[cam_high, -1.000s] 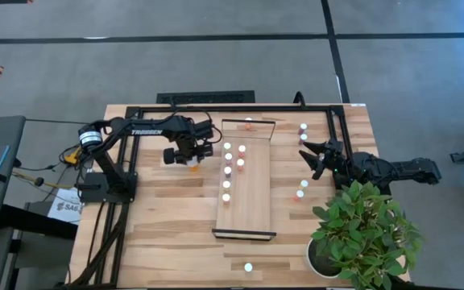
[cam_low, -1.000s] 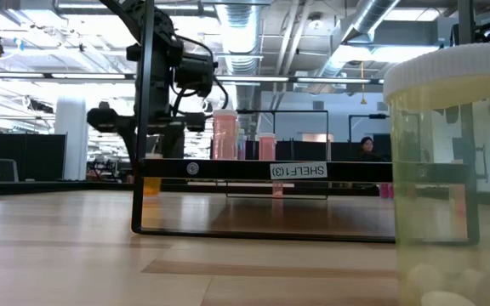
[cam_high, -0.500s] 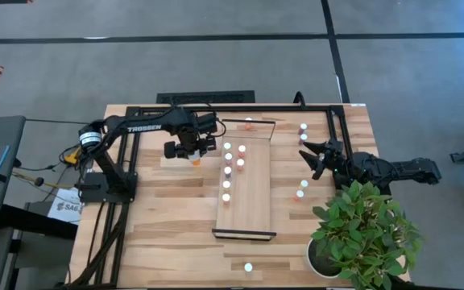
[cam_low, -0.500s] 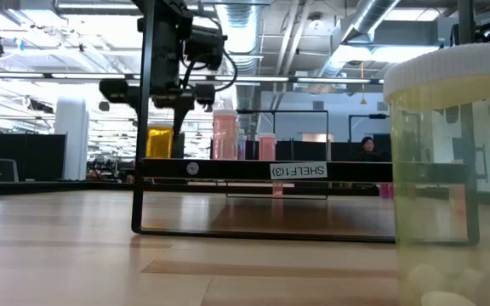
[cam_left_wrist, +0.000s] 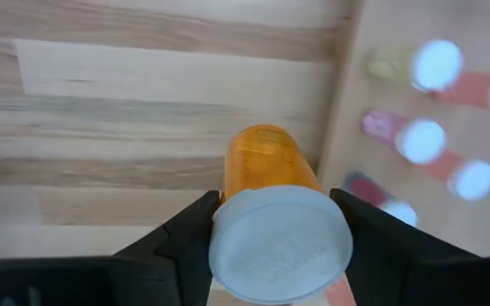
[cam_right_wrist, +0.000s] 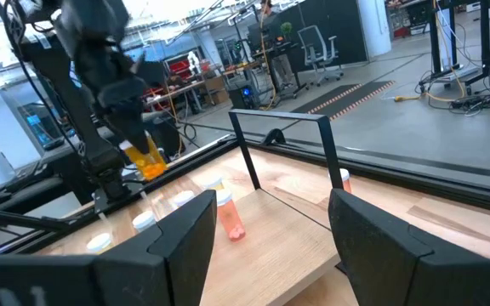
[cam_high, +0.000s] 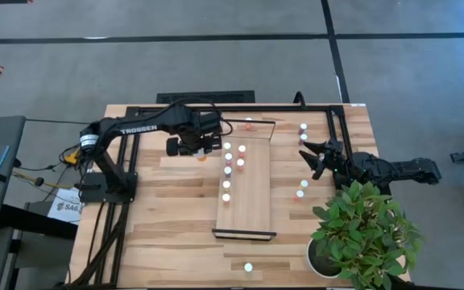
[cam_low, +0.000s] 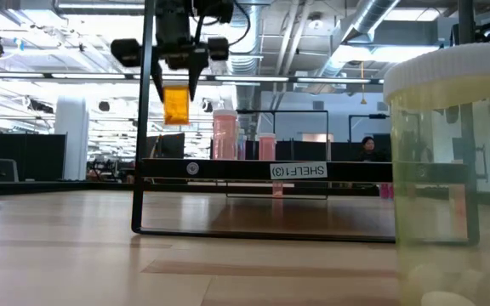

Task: Pick and place medicine bottles onto shelf by color
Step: Put the orange pill bottle on the shelf

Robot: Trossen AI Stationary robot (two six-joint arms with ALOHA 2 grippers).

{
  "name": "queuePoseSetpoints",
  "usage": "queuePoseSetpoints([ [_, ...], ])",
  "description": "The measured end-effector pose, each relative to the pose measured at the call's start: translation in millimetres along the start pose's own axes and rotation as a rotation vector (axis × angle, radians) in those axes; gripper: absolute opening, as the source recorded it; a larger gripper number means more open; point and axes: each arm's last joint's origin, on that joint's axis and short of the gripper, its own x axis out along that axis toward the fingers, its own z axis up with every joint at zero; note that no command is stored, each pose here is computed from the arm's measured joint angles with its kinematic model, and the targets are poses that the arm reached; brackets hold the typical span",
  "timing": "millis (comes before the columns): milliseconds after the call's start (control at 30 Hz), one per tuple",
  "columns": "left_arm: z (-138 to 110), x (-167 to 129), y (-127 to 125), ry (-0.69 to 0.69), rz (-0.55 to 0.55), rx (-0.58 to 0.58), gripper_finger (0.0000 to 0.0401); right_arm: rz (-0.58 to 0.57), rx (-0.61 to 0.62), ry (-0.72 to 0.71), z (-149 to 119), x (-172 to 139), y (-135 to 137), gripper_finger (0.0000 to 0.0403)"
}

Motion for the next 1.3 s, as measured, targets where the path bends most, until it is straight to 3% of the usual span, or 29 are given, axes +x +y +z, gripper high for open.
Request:
queuePoseSetpoints([
  [167, -19, -8, -5, -0.002, -0.028, 0.061, 0.0171, 0.0, 0.0, 0.0, 0, 0, 0, 0.0251],
  [600, -81, -19, -10, 0.039, -0.071, 0.161, 0.0186, 0.0, 0.0, 0.0, 0, 0, 0, 0.0251],
  [900, -118, -20, -8, 0.072, -0.1, 0.07, 0.0185, 0.0, 0.0, 0.0, 0, 0, 0, 0.0251],
  [1300, -139, -23, -14, 0.11, -0.2, -0.01, 0.0183, 0.0, 0.0, 0.0, 0, 0, 0, 0.0251],
])
